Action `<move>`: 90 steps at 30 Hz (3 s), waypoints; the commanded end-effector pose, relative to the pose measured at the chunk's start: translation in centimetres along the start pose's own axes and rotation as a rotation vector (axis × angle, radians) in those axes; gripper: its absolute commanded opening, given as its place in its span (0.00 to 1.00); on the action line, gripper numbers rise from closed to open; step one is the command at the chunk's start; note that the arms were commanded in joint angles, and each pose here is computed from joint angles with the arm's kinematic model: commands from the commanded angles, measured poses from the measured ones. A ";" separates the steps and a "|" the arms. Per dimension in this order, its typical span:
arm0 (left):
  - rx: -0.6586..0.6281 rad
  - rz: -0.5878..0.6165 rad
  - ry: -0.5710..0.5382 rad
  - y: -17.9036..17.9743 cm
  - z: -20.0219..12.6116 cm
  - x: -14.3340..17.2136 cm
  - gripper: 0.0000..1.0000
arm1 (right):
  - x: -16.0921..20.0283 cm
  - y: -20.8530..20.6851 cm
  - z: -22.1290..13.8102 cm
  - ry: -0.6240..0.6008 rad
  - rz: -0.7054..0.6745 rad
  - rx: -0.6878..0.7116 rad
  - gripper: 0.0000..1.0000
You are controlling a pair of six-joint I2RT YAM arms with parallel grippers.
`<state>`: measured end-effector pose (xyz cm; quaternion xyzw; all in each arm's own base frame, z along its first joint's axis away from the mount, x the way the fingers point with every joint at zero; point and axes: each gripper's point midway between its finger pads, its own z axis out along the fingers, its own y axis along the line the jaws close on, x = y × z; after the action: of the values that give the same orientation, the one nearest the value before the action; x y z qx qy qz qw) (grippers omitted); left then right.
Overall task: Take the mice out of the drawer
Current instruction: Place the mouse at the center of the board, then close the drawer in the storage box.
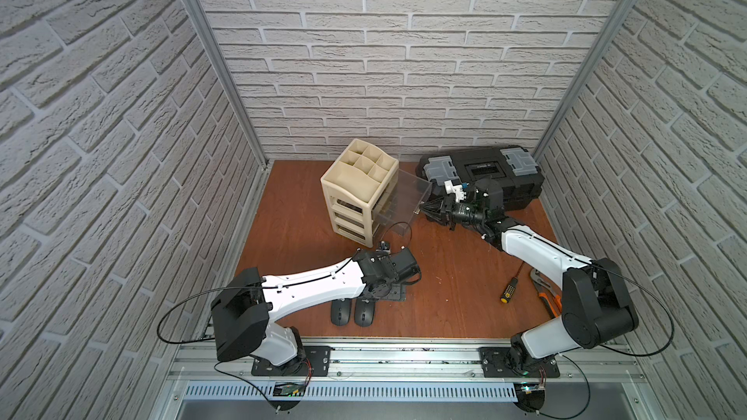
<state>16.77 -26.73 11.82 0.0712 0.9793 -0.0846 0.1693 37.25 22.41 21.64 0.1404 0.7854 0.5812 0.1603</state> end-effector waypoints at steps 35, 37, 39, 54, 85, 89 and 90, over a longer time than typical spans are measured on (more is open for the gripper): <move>0.066 0.043 -0.552 16.4 -16.7 -30.0 0.98 | 0.7 0.9 1.3 0.010 -0.027 0.018 0.07; 0.085 0.069 -0.560 16.5 -16.0 -31.2 0.98 | 0.8 0.9 1.4 0.013 -0.026 0.020 0.07; 0.114 0.100 -0.567 16.6 -15.1 -32.4 0.98 | 0.9 0.8 1.6 0.016 -0.022 0.026 0.07; 0.470 0.203 -0.494 13.2 -8.6 -36.0 0.97 | 1.6 1.8 3.2 0.057 -0.020 0.022 0.07; 0.589 0.249 -0.401 9.1 -5.6 -29.8 0.97 | 2.6 6.6 13.9 0.117 -0.067 -0.062 0.07; 0.590 0.250 -0.393 9.1 -5.2 -29.5 0.97 | 2.5 6.9 14.4 0.119 -0.070 -0.060 0.07; 0.590 0.248 -0.389 9.2 -5.0 -29.4 0.96 | 2.4 6.8 14.5 0.119 -0.069 -0.061 0.07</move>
<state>47.65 -16.82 29.92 0.2080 0.8268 -0.2860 0.4374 42.18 35.28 21.95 0.1290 0.7944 0.5806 0.1235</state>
